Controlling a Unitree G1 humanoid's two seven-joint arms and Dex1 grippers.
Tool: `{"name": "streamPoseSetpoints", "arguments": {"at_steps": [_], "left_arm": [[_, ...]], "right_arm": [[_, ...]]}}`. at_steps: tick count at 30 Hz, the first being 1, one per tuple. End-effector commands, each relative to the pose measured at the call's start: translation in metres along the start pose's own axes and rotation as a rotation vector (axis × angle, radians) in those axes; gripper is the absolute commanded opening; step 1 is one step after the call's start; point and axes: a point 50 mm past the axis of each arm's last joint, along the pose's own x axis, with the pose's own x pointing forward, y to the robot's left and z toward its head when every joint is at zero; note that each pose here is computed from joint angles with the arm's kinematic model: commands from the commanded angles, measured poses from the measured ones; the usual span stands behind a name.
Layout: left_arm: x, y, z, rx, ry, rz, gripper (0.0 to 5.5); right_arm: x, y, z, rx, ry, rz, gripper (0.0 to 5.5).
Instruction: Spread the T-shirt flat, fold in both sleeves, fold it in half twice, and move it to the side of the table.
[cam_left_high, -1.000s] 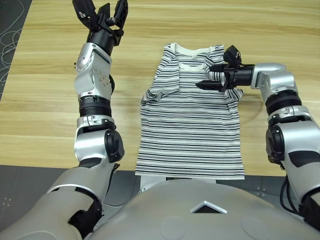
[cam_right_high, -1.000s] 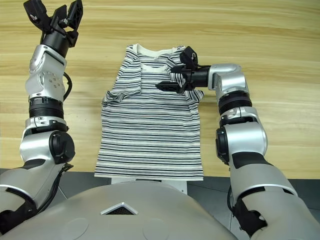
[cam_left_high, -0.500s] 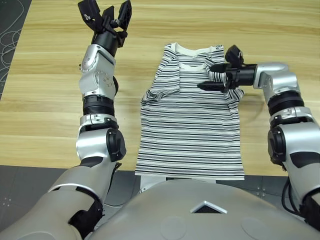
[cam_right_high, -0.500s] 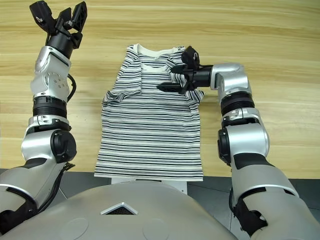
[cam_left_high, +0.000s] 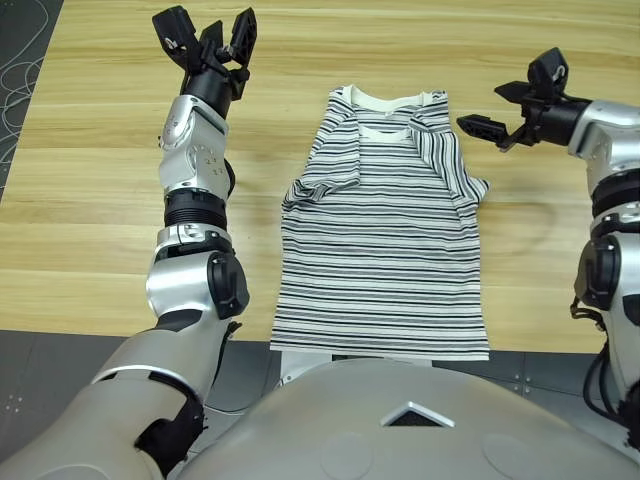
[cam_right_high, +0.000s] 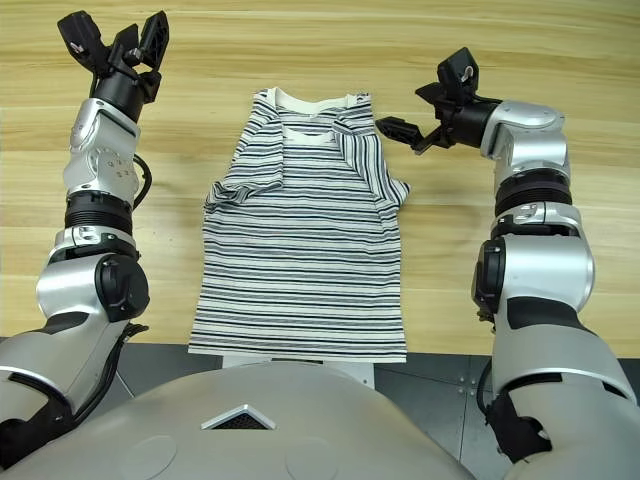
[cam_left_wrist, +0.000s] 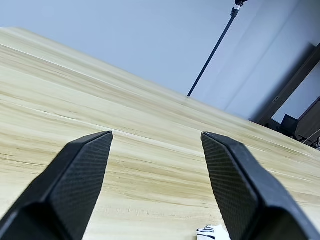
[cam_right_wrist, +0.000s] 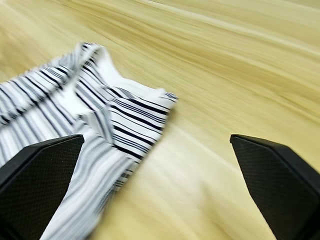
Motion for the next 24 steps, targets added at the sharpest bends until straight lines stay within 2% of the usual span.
{"name": "streamPoseSetpoints", "arguments": {"at_steps": [1, 9, 15, 24], "left_arm": [[0.005, -0.002, 0.007, 0.020, -0.010, -0.014, 3.32], [0.006, -0.001, 0.009, 0.026, -0.006, -0.017, 3.32], [0.007, -0.003, 0.008, 0.028, 0.001, -0.020, 3.32], [0.008, -0.004, 0.008, 0.018, 0.006, -0.016, 3.32]], "right_arm": [[-0.002, -0.005, -0.013, -0.167, 0.110, -0.121, 5.47], [0.017, 0.014, -0.031, -0.436, 0.206, -0.115, 5.47], [0.028, 0.029, -0.027, -0.433, 0.161, -0.029, 5.47], [0.027, 0.033, -0.019, -0.441, 0.132, 0.032, 5.47]]}}
